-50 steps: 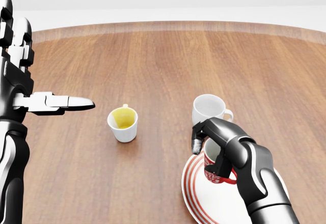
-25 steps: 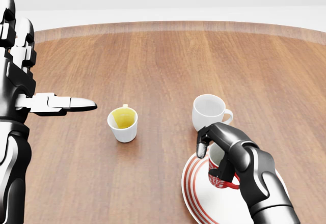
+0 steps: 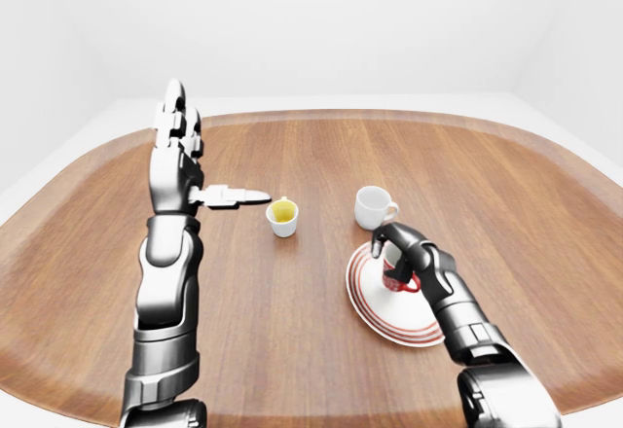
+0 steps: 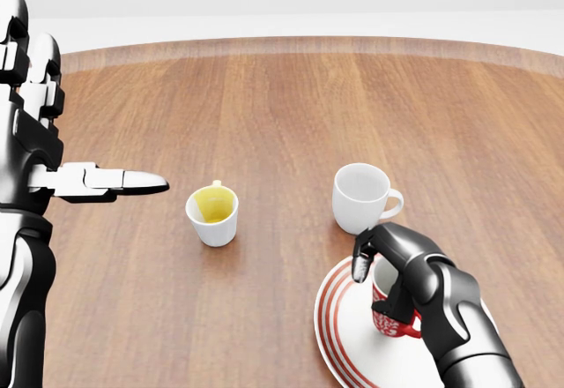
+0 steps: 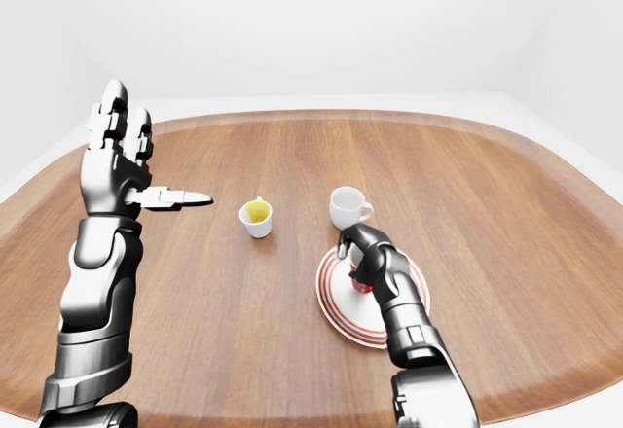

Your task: Pick up the red mug and put it on the plate

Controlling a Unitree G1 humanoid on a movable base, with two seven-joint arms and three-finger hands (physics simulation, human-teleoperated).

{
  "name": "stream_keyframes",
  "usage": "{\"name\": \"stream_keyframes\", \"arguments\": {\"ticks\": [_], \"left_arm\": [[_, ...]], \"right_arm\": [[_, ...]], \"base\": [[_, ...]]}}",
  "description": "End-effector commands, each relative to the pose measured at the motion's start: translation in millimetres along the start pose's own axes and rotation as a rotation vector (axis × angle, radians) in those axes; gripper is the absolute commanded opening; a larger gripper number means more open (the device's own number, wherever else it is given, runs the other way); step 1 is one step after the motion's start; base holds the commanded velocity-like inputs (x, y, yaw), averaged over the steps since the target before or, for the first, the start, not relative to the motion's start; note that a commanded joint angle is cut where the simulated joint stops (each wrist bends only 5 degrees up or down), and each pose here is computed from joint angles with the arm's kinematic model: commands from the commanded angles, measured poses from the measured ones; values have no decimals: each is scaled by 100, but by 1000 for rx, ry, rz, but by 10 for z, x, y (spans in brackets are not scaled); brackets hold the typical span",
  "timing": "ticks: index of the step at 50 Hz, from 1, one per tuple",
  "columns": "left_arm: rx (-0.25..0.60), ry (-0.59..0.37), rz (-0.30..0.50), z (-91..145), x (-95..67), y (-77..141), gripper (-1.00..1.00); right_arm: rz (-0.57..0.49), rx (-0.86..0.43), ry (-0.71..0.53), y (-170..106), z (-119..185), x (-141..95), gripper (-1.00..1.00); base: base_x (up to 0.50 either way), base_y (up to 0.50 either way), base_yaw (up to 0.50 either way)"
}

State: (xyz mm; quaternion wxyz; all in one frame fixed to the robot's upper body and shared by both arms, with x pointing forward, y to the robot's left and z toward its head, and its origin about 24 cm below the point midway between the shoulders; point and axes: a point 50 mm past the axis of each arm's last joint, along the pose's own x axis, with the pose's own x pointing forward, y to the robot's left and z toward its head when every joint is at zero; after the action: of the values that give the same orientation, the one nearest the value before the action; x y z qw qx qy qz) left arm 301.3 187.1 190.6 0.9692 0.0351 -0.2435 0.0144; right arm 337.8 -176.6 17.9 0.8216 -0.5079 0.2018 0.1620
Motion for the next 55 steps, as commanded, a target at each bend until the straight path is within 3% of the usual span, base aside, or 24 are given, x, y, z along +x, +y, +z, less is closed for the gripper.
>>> {"name": "stream_keyframes", "arguments": {"ticks": [1,24,25,26,27,55], "left_arm": [[1,-6,1,15,-5,7,100],[2,-21,0,50,-2,3,100],[2,-23,0,55,-1,2,100],[2,-26,0,61,0,3,100],[3,-27,0,63,0,3,100],[3,-41,0,97,2,8,100]], "right_arm": [[-51,144,9,6,-77,48,-100],[-53,155,40,27,-135,74,-100],[-51,156,41,31,-135,74,-77],[-50,154,40,33,-134,74,88],[-51,155,39,32,-133,73,100],[-43,149,30,57,-112,67,100]], "base": [[0,0,0],[0,0,0],[0,0,0],[0,0,0],[0,0,0],[0,0,0]]}}
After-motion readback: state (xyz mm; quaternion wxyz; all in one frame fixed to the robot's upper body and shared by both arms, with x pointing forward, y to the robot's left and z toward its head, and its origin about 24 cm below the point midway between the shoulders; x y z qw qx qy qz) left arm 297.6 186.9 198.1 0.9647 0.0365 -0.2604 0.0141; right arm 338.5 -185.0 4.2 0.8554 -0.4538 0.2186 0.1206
